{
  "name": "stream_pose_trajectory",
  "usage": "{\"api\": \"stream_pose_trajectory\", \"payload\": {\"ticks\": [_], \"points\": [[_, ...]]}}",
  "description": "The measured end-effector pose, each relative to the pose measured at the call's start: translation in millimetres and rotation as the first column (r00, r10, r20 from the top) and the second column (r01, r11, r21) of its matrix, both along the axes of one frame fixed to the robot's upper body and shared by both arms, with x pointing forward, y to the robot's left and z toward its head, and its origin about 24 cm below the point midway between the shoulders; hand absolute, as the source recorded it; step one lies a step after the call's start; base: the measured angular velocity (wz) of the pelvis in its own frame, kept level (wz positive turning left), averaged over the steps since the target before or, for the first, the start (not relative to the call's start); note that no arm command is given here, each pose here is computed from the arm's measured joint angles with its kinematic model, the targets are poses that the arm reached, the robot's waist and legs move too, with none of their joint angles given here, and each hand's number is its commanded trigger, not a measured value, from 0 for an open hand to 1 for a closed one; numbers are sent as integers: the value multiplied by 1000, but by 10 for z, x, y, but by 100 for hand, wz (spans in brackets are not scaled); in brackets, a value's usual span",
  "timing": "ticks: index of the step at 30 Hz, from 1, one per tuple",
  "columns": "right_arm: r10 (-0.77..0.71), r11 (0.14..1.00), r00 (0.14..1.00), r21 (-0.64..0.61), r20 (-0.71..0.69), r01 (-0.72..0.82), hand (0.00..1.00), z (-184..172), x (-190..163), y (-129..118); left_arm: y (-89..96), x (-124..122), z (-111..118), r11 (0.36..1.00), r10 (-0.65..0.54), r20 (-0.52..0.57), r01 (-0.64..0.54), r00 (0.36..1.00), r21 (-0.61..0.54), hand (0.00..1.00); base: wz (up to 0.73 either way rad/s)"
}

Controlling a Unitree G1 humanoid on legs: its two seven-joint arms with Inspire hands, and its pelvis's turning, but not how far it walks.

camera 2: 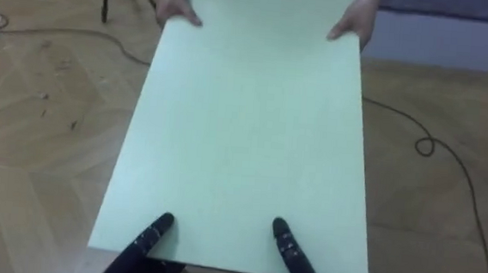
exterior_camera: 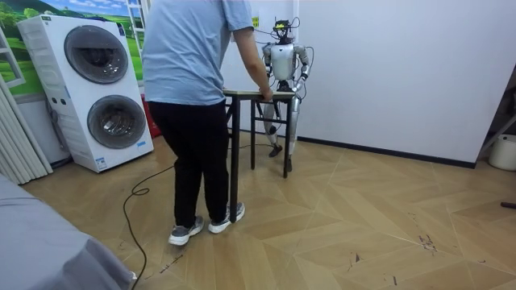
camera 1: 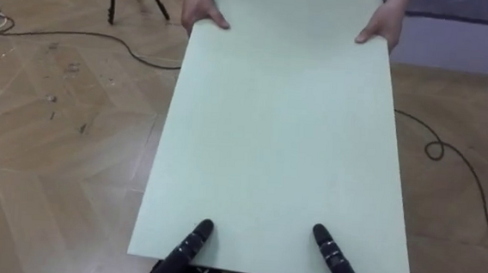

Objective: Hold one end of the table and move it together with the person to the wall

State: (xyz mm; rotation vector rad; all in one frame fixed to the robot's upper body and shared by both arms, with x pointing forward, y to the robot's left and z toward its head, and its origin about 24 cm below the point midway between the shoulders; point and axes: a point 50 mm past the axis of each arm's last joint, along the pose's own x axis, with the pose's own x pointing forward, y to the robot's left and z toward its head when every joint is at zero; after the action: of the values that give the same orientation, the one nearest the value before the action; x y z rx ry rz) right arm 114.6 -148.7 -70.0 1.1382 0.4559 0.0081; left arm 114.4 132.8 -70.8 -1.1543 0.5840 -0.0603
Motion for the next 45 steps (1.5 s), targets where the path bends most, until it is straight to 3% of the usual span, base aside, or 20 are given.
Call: {"api": "stream_pose_trajectory", "payload": {"ticks": [6,20,26,28,29,31,38,45], "points": [[-15,999,1000,34,15,15,100,0,88,57,67,120,50,999,0,65,-2,998,44,100,6],[-33,997,999,73,-32,36,100,-103,-112,80,96,-16,-4,998,-20,50,17,999,64,100,-1],[61,997,997,42,-51,-58,100,-135,-123,79,129,-301,-66,999,44,-12,-44,999,16,100,-64],[14,998,999,66,-42,-11,100,-132,-117,135,180,-108,-12,998,-4,29,2,1000,61,100,122],[-11,998,1000,57,-21,12,100,-92,-87,92,110,-26,7,999,-10,35,8,999,48,100,133],[-1,1000,1000,28,-3,1,100,-44,-54,-16,34,-28,1,1000,-11,22,11,1000,15,100,51],[7,1000,999,19,38,-8,100,61,70,-40,-15,122,91,1000,-13,77,12,997,11,100,26],[18,1000,999,-9,51,-18,100,102,107,-50,-32,106,83,1000,7,68,-7,998,0,100,0]]}}
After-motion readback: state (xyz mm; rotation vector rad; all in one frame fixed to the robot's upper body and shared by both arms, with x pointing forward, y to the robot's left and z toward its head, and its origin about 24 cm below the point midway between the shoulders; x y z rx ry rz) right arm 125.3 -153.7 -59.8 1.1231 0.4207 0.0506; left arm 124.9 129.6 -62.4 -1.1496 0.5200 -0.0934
